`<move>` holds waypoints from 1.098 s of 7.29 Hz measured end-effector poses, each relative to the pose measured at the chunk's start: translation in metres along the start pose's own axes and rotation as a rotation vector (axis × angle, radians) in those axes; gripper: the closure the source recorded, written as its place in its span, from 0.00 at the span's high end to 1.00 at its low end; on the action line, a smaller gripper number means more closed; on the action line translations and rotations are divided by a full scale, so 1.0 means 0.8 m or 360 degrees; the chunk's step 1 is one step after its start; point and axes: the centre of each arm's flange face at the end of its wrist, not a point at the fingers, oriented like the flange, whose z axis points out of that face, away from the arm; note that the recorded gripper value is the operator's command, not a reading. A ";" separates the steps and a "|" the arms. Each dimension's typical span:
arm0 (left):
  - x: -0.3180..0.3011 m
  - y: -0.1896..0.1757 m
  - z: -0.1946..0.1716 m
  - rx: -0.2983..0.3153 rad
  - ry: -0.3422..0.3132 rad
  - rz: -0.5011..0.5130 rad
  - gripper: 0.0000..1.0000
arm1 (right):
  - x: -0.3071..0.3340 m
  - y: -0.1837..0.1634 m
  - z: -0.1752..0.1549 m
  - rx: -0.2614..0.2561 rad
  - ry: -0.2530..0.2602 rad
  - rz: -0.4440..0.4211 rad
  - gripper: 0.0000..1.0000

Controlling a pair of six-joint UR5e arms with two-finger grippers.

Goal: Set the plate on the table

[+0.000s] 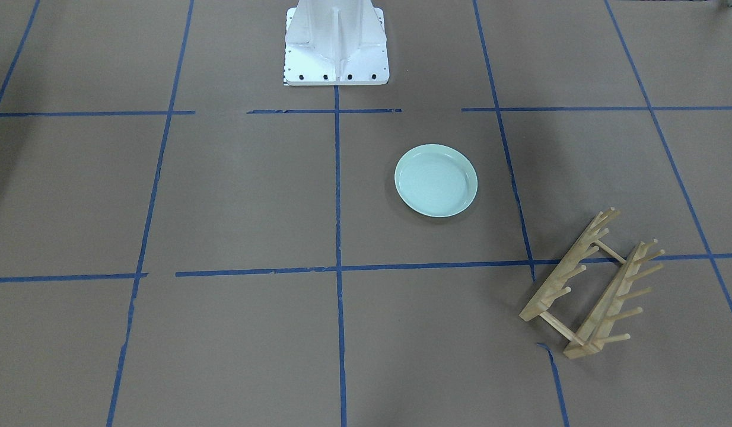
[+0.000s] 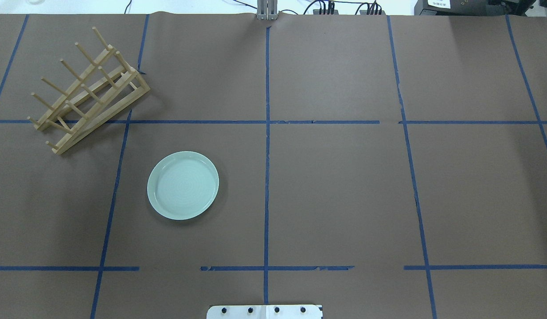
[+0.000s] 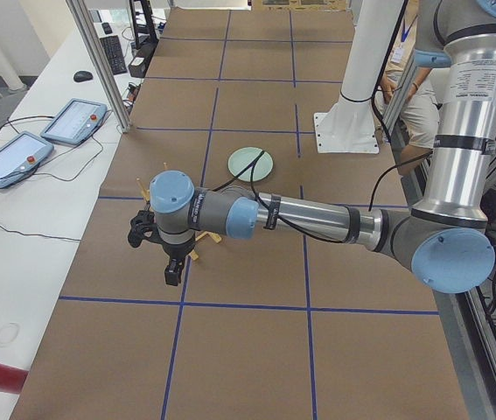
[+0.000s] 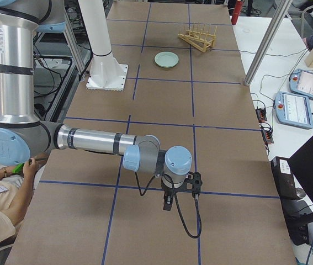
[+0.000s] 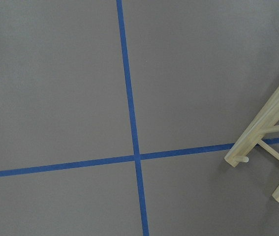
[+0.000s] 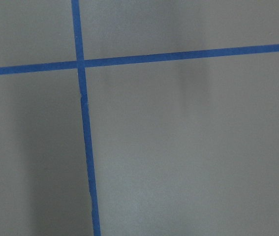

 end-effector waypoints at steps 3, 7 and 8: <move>-0.005 0.006 0.005 -0.0077 -0.0002 -0.0070 1.00 | 0.000 0.000 0.000 0.0001 0.0000 -0.0001 1.00; -0.008 0.008 0.007 -0.0094 -0.0004 -0.0085 1.00 | 0.000 0.000 0.000 0.0001 0.0000 -0.0001 1.00; -0.008 0.008 0.007 -0.0095 -0.0004 -0.0085 1.00 | 0.000 0.000 0.000 0.0001 0.0000 -0.0001 1.00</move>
